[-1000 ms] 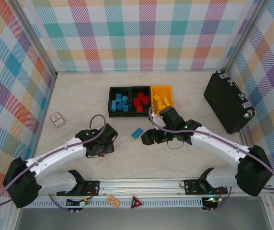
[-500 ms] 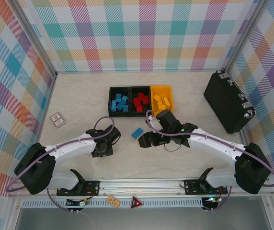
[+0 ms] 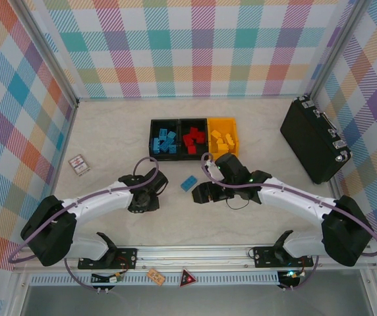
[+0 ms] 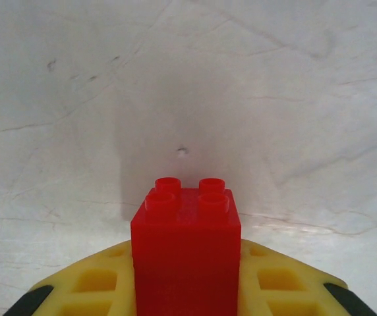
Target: Sort the legos into containers by color
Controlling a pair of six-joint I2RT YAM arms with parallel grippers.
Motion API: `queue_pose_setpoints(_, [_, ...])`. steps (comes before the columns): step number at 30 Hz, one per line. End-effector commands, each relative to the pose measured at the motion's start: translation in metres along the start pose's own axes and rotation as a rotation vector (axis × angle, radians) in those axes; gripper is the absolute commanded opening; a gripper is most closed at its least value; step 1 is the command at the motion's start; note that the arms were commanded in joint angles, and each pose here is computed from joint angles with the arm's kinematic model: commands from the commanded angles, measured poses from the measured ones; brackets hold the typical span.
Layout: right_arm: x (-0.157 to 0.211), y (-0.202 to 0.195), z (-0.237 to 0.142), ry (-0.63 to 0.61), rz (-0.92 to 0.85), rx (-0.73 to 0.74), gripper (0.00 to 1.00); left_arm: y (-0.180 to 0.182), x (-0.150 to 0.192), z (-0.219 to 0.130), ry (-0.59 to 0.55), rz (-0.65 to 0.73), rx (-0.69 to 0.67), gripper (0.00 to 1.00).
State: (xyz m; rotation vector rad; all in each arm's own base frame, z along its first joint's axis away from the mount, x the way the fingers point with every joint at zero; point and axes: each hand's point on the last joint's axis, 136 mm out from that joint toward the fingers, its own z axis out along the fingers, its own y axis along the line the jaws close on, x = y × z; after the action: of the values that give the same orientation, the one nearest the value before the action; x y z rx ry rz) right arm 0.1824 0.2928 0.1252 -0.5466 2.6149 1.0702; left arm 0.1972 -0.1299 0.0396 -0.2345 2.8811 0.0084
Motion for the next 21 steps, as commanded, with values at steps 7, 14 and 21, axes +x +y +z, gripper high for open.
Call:
queue_pose_setpoints(7, [-0.02,-0.033,-0.024,-0.095,0.065,0.137,0.64,-0.066,-0.036,-0.029,-0.047,0.047,0.153,0.2])
queue_pose_setpoints(14, [-0.035,-0.054,-0.041,-0.149,0.12,0.192,0.64,-0.11,-0.068,-0.042,-0.082,0.085,0.213,0.2])
queue_pose_setpoints(21, [-0.042,-0.082,-0.052,-0.183,0.208,0.275,0.64,-0.148,-0.107,-0.056,-0.135,0.128,0.229,0.2])
